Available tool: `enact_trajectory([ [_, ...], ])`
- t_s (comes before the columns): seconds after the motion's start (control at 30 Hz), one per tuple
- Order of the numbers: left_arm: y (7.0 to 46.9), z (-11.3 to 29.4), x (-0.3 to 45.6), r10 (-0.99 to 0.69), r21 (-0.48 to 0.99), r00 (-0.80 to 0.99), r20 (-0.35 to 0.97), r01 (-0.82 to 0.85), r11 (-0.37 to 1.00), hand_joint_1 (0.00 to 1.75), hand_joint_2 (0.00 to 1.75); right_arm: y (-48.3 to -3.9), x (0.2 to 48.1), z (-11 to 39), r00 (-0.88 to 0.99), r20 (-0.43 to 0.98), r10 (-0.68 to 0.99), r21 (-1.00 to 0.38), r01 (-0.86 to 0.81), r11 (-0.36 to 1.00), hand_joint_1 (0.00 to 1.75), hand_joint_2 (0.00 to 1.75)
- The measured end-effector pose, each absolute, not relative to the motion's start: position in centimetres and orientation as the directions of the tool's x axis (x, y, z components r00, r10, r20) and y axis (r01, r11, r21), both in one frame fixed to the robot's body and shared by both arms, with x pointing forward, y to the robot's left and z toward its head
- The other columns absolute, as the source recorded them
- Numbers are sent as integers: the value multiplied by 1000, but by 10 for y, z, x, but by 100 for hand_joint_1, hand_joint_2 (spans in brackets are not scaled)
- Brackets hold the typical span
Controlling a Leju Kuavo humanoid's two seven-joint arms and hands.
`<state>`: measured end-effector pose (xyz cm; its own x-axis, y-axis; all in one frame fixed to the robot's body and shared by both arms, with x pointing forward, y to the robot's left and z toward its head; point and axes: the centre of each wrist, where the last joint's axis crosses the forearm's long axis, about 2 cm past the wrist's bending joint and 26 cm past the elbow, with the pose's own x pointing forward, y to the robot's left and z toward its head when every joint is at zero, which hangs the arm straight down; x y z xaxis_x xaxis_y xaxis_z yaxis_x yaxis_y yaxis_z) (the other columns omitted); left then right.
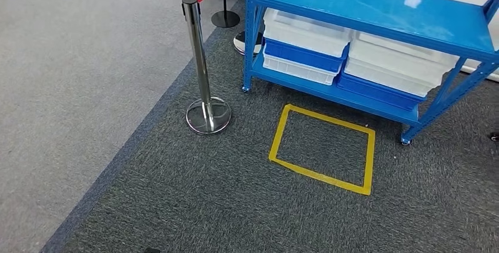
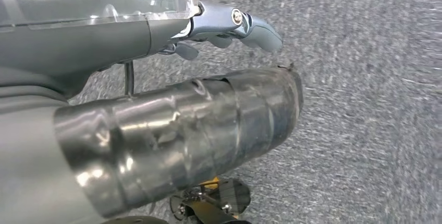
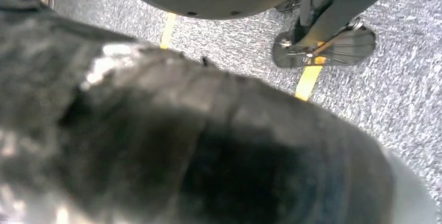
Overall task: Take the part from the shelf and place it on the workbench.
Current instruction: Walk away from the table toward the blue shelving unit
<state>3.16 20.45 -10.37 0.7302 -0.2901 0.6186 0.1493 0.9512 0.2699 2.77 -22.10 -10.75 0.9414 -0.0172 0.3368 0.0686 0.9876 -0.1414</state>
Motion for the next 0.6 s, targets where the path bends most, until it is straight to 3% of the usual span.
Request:
enact_trajectory([
  [0.6, 207, -104, 31, -290, 273, 732, 617, 146, 951, 0, 0, -220, 30, -107, 940, 342, -17, -139, 68, 988, 0, 0],
])
